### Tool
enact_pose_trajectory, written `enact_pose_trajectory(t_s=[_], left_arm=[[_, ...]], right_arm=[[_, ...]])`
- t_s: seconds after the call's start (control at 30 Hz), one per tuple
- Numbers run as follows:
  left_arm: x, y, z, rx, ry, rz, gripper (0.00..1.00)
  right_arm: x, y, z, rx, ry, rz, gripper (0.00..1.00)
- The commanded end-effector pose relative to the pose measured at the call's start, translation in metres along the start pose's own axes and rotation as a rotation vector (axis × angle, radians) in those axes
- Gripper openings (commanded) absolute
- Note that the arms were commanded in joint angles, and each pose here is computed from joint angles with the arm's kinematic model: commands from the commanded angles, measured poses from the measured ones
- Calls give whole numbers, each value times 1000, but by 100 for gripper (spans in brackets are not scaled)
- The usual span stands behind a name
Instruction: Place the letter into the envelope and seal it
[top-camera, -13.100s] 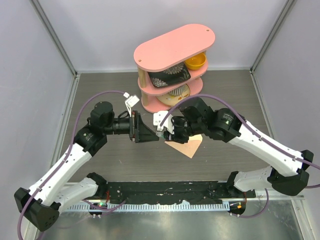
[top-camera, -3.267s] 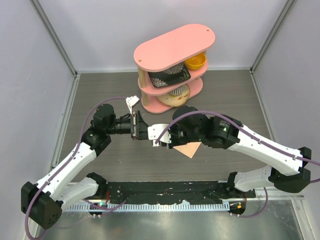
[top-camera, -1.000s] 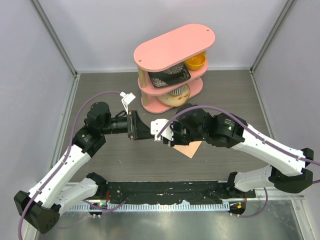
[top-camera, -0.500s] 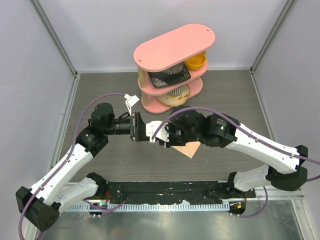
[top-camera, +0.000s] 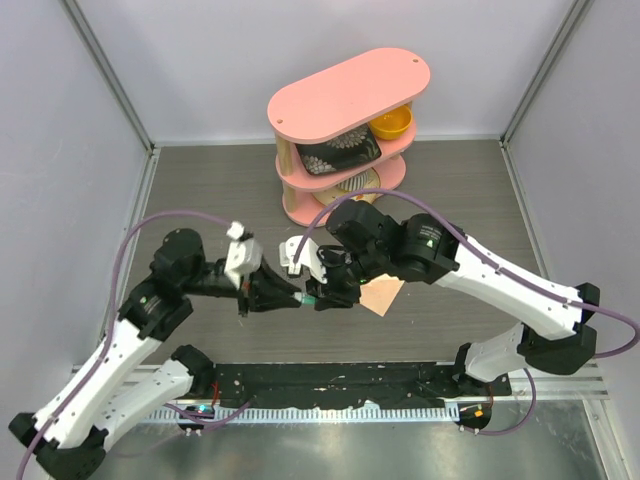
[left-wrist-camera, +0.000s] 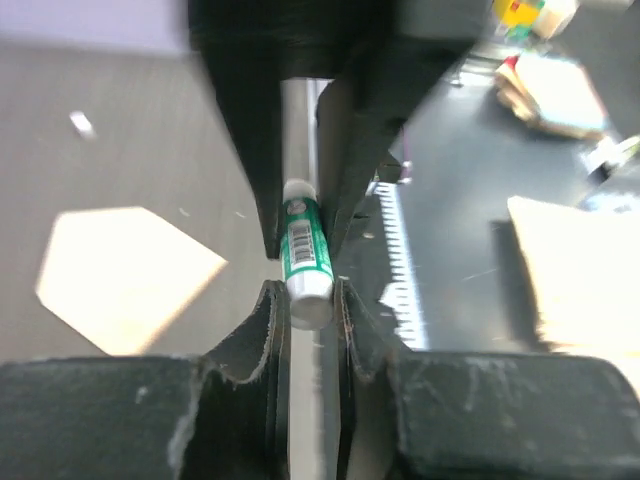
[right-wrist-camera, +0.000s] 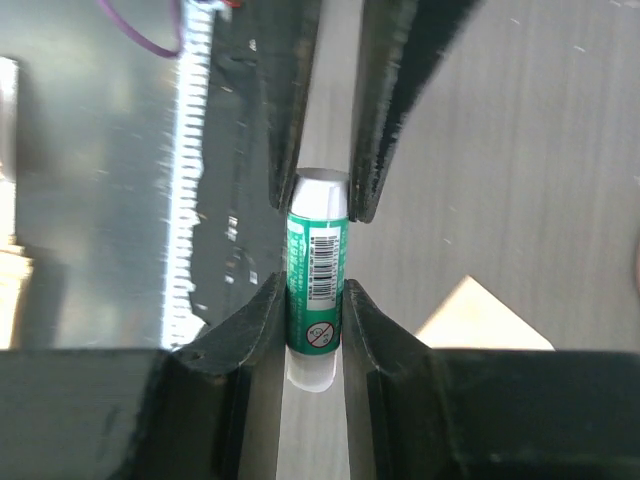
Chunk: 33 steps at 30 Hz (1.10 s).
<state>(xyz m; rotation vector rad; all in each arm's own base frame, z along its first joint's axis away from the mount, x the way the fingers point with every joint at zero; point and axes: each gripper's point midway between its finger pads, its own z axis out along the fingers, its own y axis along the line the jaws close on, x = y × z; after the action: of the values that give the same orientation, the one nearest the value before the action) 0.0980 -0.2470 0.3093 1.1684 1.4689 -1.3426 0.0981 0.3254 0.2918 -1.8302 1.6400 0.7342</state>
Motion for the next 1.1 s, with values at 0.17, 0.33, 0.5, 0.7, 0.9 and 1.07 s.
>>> enact_pose_trajectory(t_s=[0.17, 0.33, 0.5, 0.7, 0.9, 1.07], left_arm=[[-2, 3, -24, -5, -12, 1399, 0], [6, 1, -27, 8, 7, 1685, 0], [6, 6, -29, -15, 31, 1706, 0], [1, 4, -29, -40, 8, 1946, 0], [6, 16, -26, -91, 20, 2053, 0], [1, 20, -27, -128, 31, 2097, 0]], right_arm=[[-29, 77, 5, -497, -92, 309, 1], [-38, 69, 3, -559, -136, 441, 1], [-37, 66, 4, -571, -137, 472, 1], [-35, 78, 3, -652, -126, 581, 1], [-32, 86, -3, -751, -120, 682, 1], [-34, 81, -6, -784, -127, 758, 1]])
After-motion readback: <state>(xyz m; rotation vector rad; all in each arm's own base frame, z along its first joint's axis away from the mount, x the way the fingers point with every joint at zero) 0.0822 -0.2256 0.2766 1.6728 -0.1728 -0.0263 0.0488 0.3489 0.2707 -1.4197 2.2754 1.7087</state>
